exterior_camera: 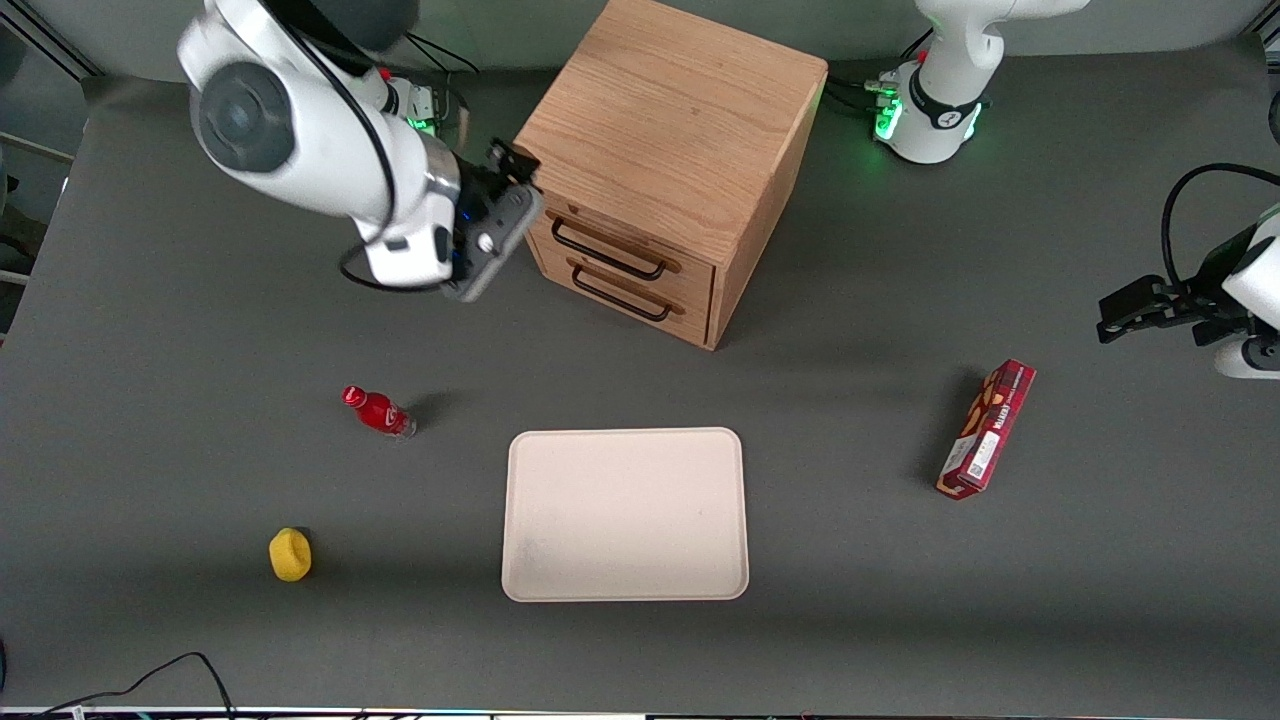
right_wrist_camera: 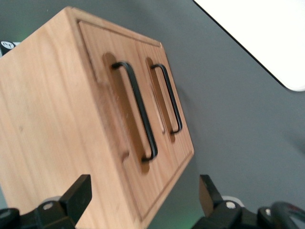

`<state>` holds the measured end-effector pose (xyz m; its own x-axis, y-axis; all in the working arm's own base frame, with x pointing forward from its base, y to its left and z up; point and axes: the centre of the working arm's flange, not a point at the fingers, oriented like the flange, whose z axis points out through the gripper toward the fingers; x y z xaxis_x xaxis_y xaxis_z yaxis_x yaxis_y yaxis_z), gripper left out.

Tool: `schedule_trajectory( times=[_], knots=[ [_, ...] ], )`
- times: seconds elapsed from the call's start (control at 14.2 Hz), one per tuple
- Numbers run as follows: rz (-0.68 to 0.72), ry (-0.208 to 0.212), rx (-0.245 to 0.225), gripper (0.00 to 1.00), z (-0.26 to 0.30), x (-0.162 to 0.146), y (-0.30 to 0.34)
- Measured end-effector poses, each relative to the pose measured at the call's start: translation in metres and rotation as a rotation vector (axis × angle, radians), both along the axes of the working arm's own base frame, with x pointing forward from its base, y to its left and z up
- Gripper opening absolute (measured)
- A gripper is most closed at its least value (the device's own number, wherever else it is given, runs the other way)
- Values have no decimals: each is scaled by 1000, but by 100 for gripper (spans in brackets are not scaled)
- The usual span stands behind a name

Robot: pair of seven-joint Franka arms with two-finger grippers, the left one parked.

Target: Open upper drawer

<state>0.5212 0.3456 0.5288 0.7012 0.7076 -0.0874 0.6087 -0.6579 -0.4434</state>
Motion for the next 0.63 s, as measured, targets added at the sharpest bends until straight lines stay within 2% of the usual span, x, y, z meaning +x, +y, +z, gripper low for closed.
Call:
schedule_trajectory(
  times=[0.35, 0.63],
  knots=[
    [-7, 69, 58, 100, -90, 35, 21],
    [34, 60, 64, 100, -120, 31, 47]
  ],
)
